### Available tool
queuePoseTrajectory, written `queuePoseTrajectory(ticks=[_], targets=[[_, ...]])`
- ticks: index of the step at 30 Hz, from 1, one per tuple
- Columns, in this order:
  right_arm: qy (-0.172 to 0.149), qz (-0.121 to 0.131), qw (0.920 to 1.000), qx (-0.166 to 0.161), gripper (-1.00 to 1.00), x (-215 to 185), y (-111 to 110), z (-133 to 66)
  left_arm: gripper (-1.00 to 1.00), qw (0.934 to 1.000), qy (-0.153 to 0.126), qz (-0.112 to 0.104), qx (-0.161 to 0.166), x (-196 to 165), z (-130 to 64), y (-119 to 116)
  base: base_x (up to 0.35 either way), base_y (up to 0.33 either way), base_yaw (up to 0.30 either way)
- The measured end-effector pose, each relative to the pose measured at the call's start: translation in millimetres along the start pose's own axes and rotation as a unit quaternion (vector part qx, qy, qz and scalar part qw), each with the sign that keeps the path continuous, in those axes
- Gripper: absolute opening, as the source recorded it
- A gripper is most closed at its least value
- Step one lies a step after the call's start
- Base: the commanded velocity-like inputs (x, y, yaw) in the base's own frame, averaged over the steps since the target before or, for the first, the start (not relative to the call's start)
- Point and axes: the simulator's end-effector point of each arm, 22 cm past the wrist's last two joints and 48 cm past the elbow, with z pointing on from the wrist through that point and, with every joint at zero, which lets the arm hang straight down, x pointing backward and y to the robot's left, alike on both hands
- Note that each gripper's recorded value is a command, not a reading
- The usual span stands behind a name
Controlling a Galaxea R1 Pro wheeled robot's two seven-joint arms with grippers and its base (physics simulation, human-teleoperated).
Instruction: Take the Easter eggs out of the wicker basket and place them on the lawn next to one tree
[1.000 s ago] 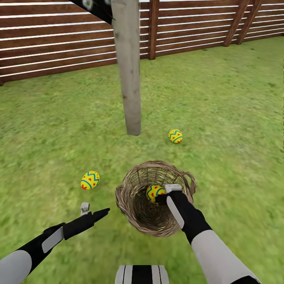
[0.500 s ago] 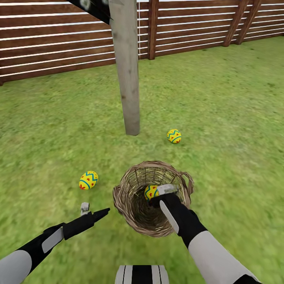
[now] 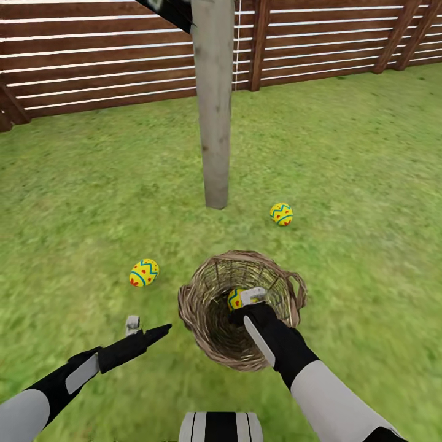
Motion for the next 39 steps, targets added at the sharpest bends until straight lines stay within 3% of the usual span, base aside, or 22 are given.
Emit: queuePoseTrajectory(ticks=[10,28,39], targets=[[0.003,-0.005,1.0,-0.002,1.0,4,4,3.0,1.0,1.0,0.001,-0.003,-0.002,2,0.1,4,0.0,-0.07,0.248],[0.01,-0.005,0.9999,-0.004,1.0,9,6,8.7,1.0,0.9999,0.004,-0.009,-0.005,7,1.3,9,-0.006,-0.287,0.255],[0.013,-0.018,0.9997,-0.007,1.0,13,12,11.5,1.0,0.9999,0.004,-0.012,-0.007,8,0.5,13,-0.064,-0.245,0.255]])
